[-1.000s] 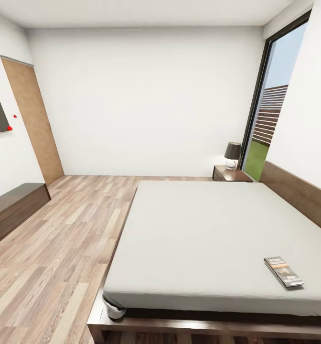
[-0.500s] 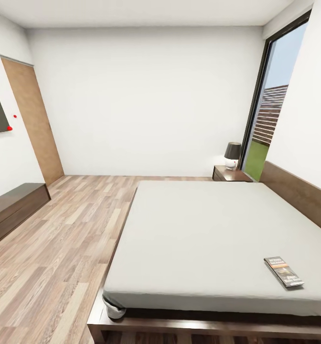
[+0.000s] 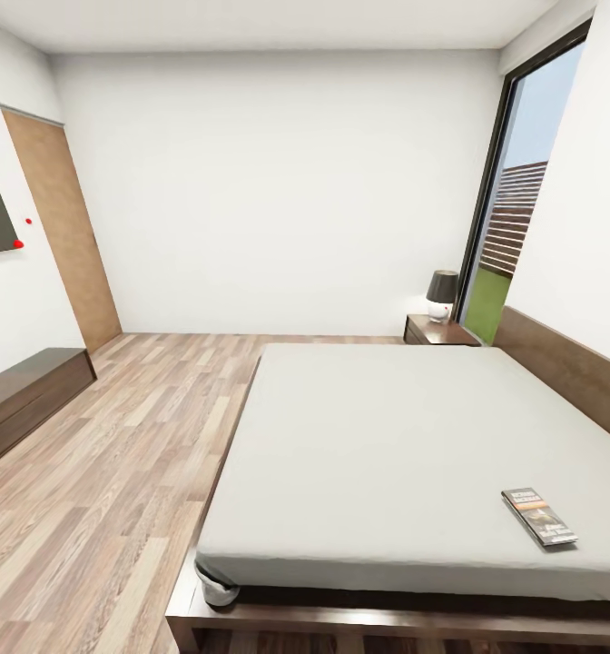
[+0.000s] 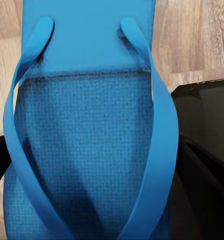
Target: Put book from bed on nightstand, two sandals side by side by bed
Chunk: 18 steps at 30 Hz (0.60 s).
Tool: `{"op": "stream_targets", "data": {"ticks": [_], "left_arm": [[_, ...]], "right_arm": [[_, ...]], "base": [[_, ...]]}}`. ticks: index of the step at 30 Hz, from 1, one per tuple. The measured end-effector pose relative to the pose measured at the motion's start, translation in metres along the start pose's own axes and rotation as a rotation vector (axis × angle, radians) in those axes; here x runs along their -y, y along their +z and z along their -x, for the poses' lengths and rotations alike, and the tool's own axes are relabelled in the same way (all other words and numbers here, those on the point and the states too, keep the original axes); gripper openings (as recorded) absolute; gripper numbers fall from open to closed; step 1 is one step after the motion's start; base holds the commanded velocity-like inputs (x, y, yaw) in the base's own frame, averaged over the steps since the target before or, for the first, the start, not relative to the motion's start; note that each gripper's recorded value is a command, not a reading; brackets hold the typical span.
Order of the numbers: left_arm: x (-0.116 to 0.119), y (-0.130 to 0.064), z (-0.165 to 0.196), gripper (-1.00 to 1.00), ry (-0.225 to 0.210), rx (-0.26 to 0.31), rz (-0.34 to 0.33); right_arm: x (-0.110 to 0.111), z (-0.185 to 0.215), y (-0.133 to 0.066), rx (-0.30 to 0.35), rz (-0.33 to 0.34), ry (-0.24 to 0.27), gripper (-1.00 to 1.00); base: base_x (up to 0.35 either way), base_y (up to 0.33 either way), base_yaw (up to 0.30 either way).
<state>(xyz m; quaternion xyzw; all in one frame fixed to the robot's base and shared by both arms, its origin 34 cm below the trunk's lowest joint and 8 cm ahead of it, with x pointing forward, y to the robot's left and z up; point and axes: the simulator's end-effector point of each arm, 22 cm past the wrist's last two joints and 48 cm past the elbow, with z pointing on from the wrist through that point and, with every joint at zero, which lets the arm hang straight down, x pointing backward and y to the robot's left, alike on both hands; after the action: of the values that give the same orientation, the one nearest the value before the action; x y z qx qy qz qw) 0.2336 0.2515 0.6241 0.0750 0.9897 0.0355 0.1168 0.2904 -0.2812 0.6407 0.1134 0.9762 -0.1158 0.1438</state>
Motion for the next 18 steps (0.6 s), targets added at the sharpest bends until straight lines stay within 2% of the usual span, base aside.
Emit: {"op": "stream_targets", "data": {"ticks": [18], "left_arm": [[0.0003,0.0001,0.0016,-1.00,0.004,0.005,-0.002]], "right_arm": [[-0.0025,-0.0002,-0.0005,0.000,0.004,0.002,-1.00]], "base": [[0.000,0.000,0.000]]}}
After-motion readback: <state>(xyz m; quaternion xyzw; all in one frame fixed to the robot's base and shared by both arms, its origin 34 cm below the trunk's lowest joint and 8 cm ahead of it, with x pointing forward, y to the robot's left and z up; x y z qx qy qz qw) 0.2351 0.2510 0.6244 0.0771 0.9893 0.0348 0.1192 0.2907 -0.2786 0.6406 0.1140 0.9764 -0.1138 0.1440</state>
